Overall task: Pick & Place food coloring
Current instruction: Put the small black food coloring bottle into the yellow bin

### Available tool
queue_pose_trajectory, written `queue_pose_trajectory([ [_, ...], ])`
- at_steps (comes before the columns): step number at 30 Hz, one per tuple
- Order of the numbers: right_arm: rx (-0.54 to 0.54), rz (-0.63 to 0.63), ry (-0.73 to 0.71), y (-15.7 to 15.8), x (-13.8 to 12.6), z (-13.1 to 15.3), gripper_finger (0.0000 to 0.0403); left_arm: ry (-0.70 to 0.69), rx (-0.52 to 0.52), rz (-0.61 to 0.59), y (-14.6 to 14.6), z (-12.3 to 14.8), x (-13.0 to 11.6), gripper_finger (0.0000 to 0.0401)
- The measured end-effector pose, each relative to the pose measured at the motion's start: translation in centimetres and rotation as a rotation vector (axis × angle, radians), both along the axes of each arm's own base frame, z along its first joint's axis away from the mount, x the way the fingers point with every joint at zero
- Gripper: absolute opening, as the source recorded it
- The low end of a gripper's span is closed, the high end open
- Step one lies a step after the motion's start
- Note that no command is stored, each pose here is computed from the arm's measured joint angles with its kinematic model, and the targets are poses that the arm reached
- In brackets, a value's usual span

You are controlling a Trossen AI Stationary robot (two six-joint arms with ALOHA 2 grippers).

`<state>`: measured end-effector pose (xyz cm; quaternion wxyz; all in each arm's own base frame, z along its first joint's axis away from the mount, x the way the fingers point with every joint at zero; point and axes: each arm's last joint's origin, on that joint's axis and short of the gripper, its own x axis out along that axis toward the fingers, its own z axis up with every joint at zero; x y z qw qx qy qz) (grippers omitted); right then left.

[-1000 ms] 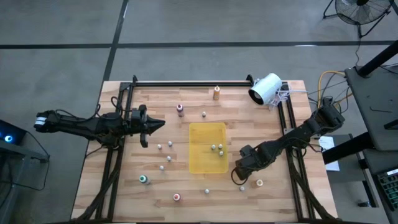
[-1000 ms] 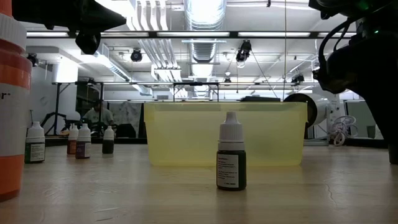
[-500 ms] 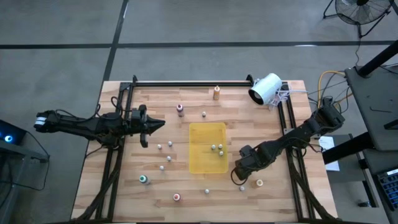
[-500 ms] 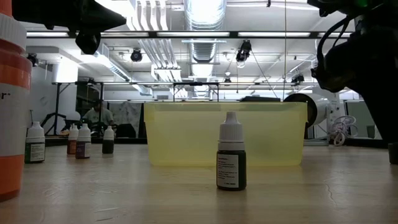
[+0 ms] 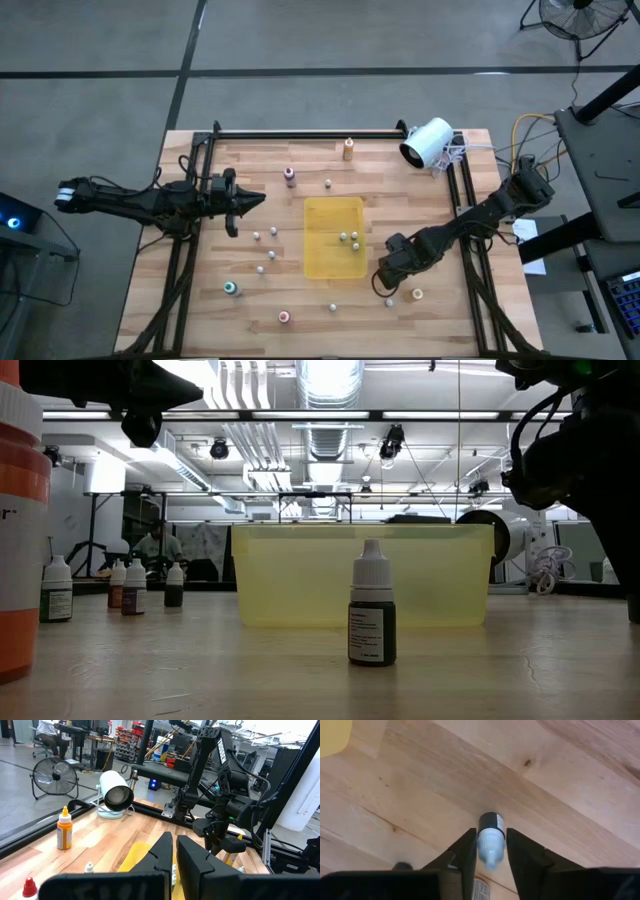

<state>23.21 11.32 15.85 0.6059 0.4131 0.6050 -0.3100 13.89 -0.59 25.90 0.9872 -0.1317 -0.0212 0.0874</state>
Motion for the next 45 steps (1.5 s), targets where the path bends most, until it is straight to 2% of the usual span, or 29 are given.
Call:
queue_pose_trajectory([
  [6, 0.0, 0.0, -0.002, 0.0, 0.0, 0.1, 0.0055, 0.0, 0.0, 0.0, 0.0, 0.0, 0.0, 0.0],
  [10, -0.012, 0.021, 0.011, 0.0, 0.1, 0.7, 0.0057, 0.0, 0.0, 0.0, 0.0, 0.0, 0.0, 0.0],
  [15, -0.027, 0.107, 0.005, -0.1, 0.8, 2.7, 0.0058, 0.0, 0.0, 0.0, 0.0, 0.0, 0.0, 0.0],
  [28, -0.062, 0.461, -0.17, -0.8, 4.8, 9.0, 0.0059, -0.001, 0.0, 0.0, 0.0, 0.0, 0.0, 0.0],
  [36, -0.09, 0.643, -0.205, -1.1, 7.2, 10.6, 0.0059, 0.0, 0.0, 0.0, 0.0, 0.0, 0.0, 0.0],
  [45, -0.136, 0.865, -0.231, -3.2, 9.9, 10.4, 0.0059, -0.001, 0.0, 0.0, 0.0, 0.0, 0.0, 0.0],
])
